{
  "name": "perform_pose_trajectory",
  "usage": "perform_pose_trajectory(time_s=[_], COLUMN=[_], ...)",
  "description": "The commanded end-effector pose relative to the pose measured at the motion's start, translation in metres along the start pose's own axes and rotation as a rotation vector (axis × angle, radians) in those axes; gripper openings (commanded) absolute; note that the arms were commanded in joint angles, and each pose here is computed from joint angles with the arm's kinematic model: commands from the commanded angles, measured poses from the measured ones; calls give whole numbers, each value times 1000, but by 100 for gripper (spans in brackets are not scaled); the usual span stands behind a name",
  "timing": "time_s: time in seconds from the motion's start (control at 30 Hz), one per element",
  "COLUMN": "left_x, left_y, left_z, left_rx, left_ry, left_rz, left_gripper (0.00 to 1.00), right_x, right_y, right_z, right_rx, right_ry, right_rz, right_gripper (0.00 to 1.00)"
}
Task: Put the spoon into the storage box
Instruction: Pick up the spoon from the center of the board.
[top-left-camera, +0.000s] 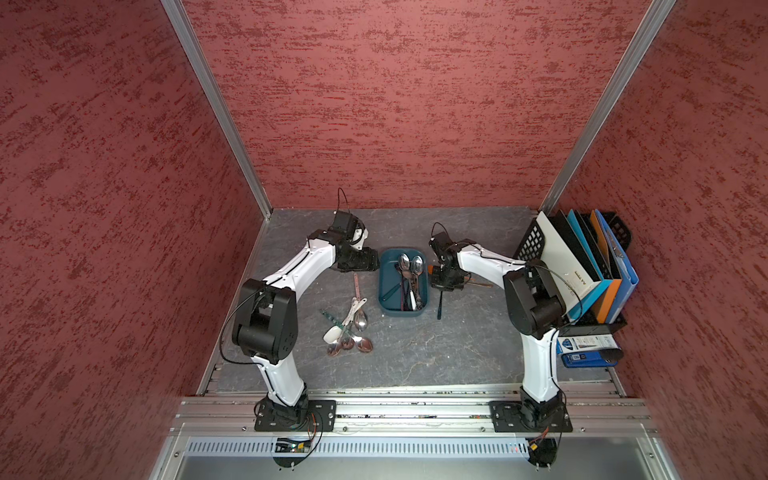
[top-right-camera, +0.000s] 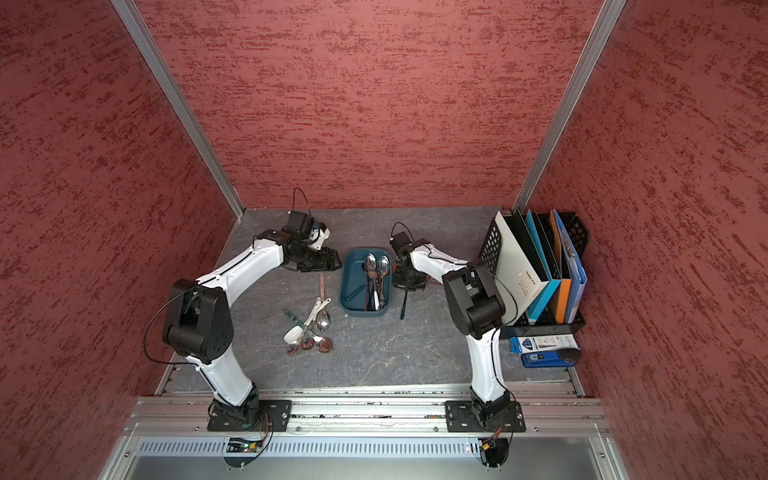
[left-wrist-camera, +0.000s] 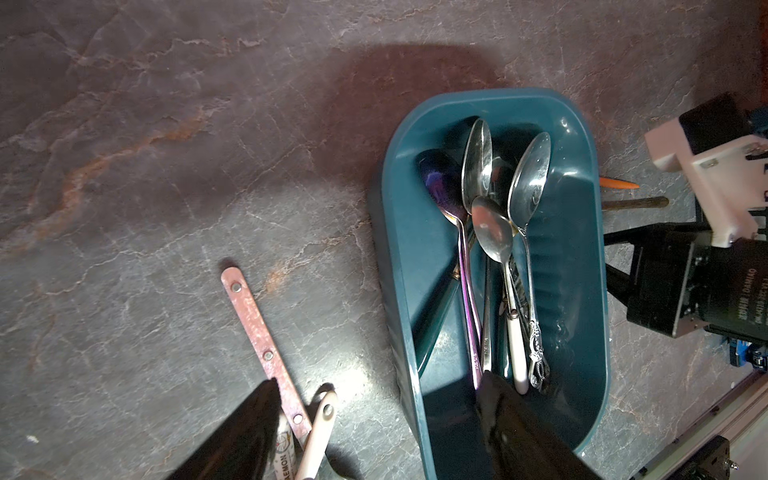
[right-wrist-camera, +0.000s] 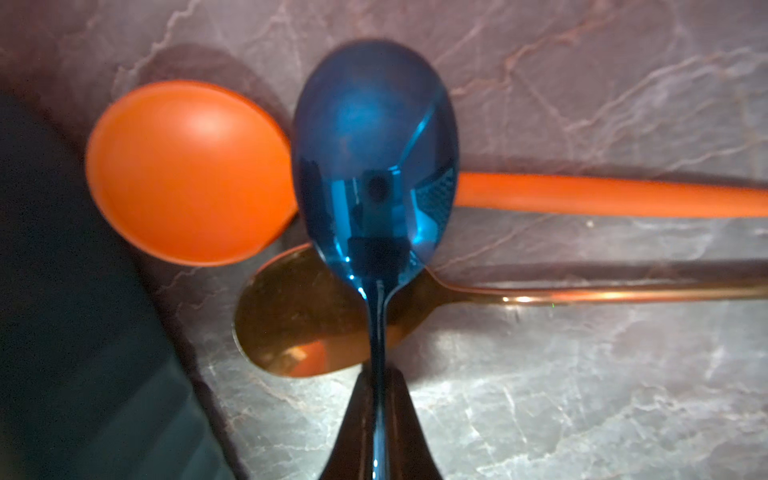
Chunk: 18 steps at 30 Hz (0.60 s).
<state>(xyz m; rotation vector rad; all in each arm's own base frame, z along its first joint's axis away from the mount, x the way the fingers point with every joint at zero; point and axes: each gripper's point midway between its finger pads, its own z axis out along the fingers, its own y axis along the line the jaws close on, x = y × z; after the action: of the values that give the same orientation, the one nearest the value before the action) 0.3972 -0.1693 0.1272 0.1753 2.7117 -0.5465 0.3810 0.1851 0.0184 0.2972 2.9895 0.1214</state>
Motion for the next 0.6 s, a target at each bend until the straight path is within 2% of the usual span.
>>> perform_pose_trajectory(time_s=[0.0, 0.23, 0.57], left_x=[-4, -13, -15], left_y=[2, 2, 20], left_z=[5, 4, 5], left_rx=[22, 44, 95], left_ry=[-4, -24, -44], left_rz=[-22, -65, -215], left_gripper=[78, 78, 78], right_x=[9, -3, -22], right_y=[-22, -19, -15], right_z=[1, -19, -74], right_rx=[58, 11, -36], right_ry=[21, -30, -136], right_rz=[-4, -31, -86], right_gripper=[5, 2, 0])
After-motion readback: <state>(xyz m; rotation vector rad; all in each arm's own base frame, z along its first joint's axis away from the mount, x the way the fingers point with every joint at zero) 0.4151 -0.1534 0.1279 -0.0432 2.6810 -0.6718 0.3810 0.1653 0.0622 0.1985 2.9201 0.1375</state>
